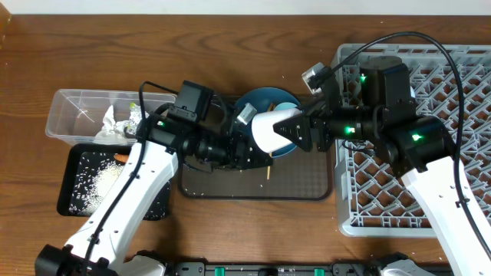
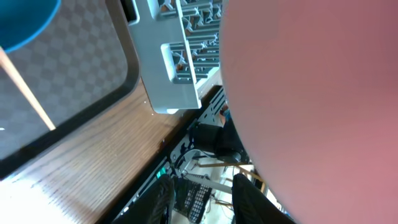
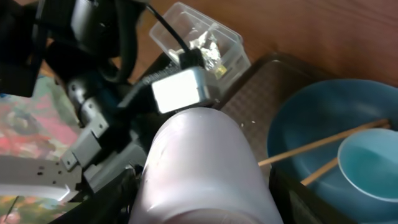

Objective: Sort waste into correct bins and load items into the dishwasher rack
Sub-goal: 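Hand the pink cup from left gripper to right gripper, then carry the pink cup with right gripper into the rack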

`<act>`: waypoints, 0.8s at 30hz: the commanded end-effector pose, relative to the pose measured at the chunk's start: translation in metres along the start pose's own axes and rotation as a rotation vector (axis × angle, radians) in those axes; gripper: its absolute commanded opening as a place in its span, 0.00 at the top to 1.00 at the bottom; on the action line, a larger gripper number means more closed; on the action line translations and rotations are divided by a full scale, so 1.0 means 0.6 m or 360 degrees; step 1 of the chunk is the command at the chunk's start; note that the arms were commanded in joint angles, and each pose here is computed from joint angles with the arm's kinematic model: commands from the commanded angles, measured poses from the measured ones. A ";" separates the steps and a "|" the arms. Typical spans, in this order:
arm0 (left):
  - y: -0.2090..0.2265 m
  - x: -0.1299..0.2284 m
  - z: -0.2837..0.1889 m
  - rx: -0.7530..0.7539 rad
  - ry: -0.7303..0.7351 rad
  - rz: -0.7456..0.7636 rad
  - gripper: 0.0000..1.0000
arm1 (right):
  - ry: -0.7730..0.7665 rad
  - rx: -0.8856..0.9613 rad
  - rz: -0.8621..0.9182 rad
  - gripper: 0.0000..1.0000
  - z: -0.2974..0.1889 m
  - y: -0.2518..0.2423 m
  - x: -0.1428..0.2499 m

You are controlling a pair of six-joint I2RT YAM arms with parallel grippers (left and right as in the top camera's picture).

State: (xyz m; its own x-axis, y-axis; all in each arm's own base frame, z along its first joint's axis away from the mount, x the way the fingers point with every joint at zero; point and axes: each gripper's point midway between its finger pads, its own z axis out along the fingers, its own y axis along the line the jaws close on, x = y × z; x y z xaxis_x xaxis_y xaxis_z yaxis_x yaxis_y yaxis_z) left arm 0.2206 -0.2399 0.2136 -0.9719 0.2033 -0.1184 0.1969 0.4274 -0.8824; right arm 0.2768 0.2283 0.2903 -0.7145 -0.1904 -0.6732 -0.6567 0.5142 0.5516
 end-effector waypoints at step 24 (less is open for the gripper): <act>0.163 -0.059 -0.084 -0.0787 -0.0347 -0.0092 0.05 | 0.0091 0.1597 0.0381 0.97 -0.202 -0.221 0.037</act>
State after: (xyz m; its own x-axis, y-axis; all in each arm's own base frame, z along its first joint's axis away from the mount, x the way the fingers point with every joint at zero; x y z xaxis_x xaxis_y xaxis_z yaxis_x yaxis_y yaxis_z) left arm 0.2771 -0.1710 0.1632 -0.9790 0.0082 -0.2035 0.1378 0.7625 -0.6321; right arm 0.3107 0.0848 0.2604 -0.8348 -0.0671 -0.5464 -0.1453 0.9842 0.1012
